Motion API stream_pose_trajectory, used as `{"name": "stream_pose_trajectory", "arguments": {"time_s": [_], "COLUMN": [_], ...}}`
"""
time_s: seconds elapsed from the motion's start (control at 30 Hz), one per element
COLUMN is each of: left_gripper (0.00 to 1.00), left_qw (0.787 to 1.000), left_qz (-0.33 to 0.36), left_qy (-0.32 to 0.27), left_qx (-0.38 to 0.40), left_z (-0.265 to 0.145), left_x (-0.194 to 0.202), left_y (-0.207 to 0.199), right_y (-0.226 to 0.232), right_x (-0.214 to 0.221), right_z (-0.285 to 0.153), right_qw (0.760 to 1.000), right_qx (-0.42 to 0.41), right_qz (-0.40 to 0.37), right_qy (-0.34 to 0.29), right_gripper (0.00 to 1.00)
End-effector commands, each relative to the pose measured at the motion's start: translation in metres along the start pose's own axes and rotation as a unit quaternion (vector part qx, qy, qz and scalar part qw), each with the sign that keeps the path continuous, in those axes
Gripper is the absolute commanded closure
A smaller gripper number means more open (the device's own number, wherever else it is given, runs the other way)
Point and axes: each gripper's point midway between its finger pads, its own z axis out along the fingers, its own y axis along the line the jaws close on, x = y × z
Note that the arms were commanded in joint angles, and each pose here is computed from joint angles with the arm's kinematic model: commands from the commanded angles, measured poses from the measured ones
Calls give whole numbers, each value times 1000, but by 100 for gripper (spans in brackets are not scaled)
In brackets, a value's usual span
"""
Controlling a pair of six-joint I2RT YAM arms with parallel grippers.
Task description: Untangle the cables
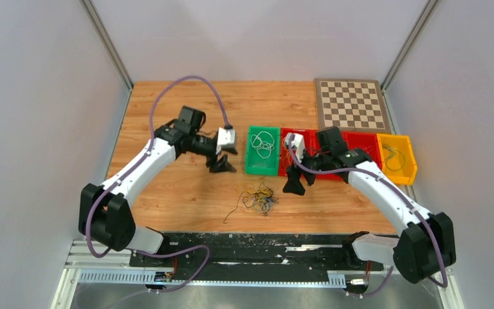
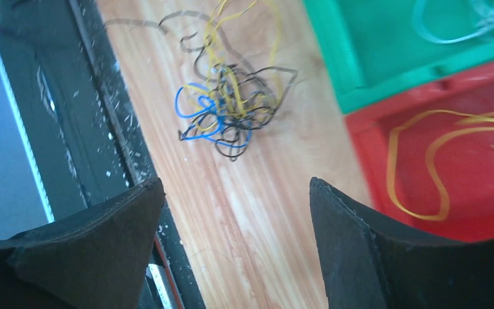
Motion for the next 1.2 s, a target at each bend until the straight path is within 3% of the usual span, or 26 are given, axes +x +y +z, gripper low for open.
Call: {"name": "stream_pose_trajectory", "arguments": {"time_s": [0.0,0.27,0.6,0.73,0.8,0.97,1.17], "left_gripper": [29,28,28,32,37,66,99], "left_qw": [991,980,966,964,961,955,966], "left_qz": [77,156,223,221,219,229,185], "left_qy": [81,98,111,126,137,151,177], "left_qx": [79,80,65,82,99,111,46], "left_z": [7,32,65,76,76,69,51], "left_x": [84,114,124,137,144,156,137], "left_y": [-49,-25,-12,-18,-25,-40,-30], "right_y": [11,-3,10,11,10,7,-3], "right_x": [16,19,32,38,40,48,65], "right_z": [37,81,104,111,115,127,129], "right_qw": [997,995,991,991,991,992,991], "right_qx": [-53,-80,-112,-110,-105,-90,-58], "right_qz": [-59,-53,-34,-28,-26,-31,-46], "right_qy": [26,41,61,70,73,88,115], "right_gripper": [19,22,23,23,23,24,42]}}
